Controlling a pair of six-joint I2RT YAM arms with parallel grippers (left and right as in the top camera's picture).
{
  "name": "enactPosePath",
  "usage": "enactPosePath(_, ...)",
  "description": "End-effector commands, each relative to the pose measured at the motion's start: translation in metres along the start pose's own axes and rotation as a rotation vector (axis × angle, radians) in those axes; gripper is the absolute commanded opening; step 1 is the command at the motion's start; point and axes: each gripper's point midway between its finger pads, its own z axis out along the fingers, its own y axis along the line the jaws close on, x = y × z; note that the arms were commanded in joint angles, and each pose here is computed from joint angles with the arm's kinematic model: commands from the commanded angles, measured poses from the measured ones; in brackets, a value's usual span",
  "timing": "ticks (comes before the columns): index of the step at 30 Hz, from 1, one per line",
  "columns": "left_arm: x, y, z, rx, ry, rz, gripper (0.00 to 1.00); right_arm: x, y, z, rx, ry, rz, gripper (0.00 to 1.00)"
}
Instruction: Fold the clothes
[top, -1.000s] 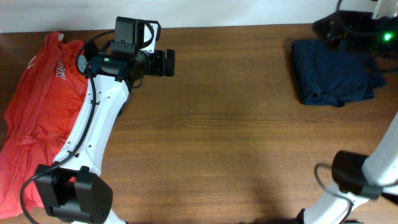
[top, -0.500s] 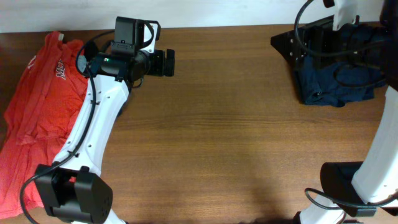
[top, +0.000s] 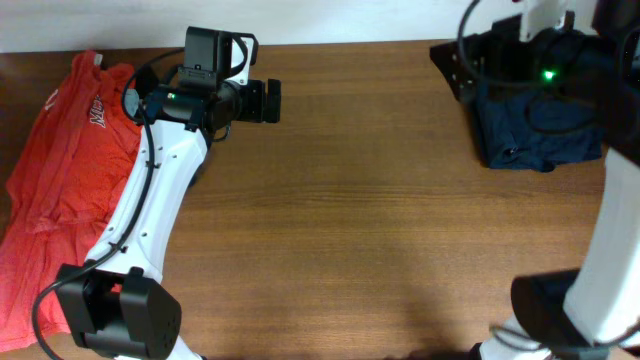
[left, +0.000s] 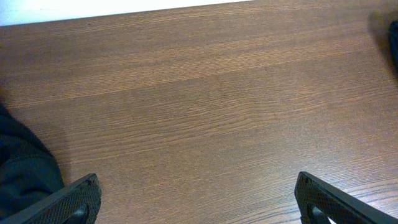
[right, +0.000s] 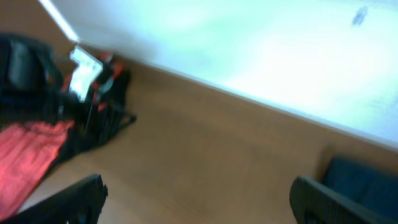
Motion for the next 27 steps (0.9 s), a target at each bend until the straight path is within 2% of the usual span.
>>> enactPosePath(1,-0.013,0.0,-0.016,-0.008,-0.047,0.022,0.99,-0.018,0.008,-0.039,0.127,-0.12,-0.08,0.99)
enactPosePath(5,-0.013,0.0,-0.016,-0.008,-0.047,0.022,0.99,-0.026,0.015,-0.053,0.142,-0.24,-0.119,0.99)
enactPosePath(10,-0.013,0.0,-0.016,-0.008,-0.047,0.022,0.99,0.01,0.012,-0.055,0.167,-0.308,-0.13,0.99)
enactPosePath(18,-0.013,0.0,-0.016,-0.008,-0.047,0.022,0.99,0.136,-0.021,-0.031,0.258,-0.342,0.04,0.99)
enactPosePath(27,-0.012,0.0,-0.016,-0.008,-0.047,0.022,0.99,0.26,-0.023,0.009,0.286,-0.476,-0.001,0.99)
